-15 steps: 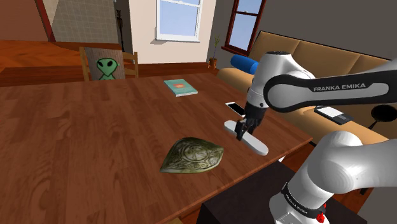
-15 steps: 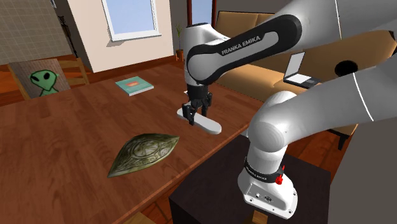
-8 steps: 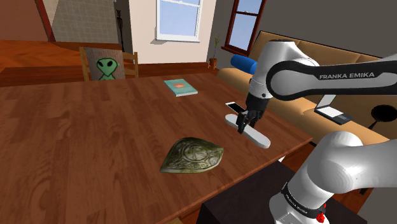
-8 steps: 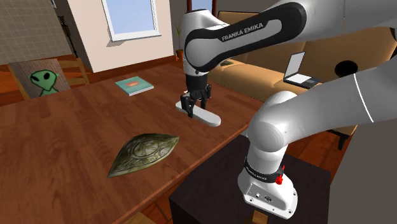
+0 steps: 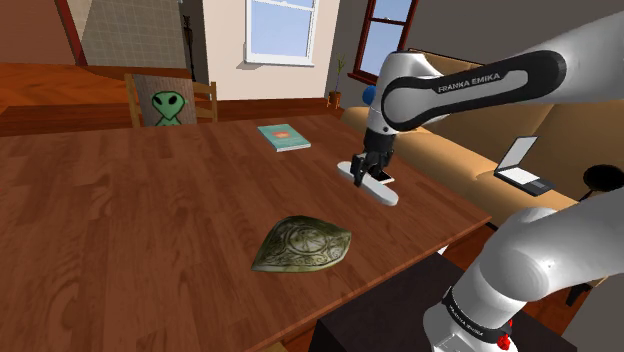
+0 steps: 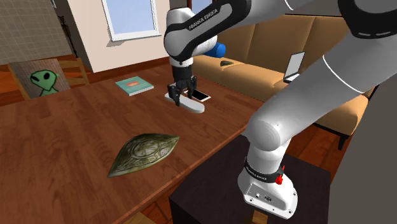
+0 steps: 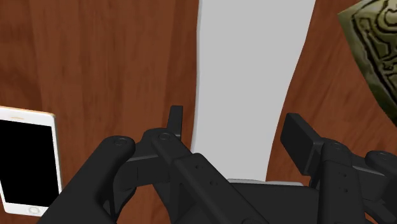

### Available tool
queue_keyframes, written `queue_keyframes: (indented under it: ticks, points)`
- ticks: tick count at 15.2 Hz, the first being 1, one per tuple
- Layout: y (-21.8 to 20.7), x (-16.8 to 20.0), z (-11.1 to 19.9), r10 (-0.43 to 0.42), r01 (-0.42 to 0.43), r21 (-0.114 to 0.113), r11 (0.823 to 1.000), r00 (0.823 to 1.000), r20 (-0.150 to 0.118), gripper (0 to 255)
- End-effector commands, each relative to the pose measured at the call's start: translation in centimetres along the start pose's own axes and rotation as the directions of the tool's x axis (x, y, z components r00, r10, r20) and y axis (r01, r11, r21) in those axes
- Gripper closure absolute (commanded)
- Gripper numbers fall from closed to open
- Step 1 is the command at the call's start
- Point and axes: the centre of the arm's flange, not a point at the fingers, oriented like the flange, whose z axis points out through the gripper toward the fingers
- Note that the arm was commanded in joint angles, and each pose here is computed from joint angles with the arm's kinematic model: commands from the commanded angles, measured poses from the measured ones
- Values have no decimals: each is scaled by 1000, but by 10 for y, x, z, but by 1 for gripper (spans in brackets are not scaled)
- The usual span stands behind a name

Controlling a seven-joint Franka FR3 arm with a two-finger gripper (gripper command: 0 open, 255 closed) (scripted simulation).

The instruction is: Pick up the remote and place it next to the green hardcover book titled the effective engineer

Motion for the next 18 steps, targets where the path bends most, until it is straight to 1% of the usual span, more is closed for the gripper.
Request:
queue_keyframes:
  ticks: [1,18]
  points:
    - [3,28,1,0,0,0,1000,1000,-1,255]
    - [43,249,1,0,0,0,1000,1000,-1,255]
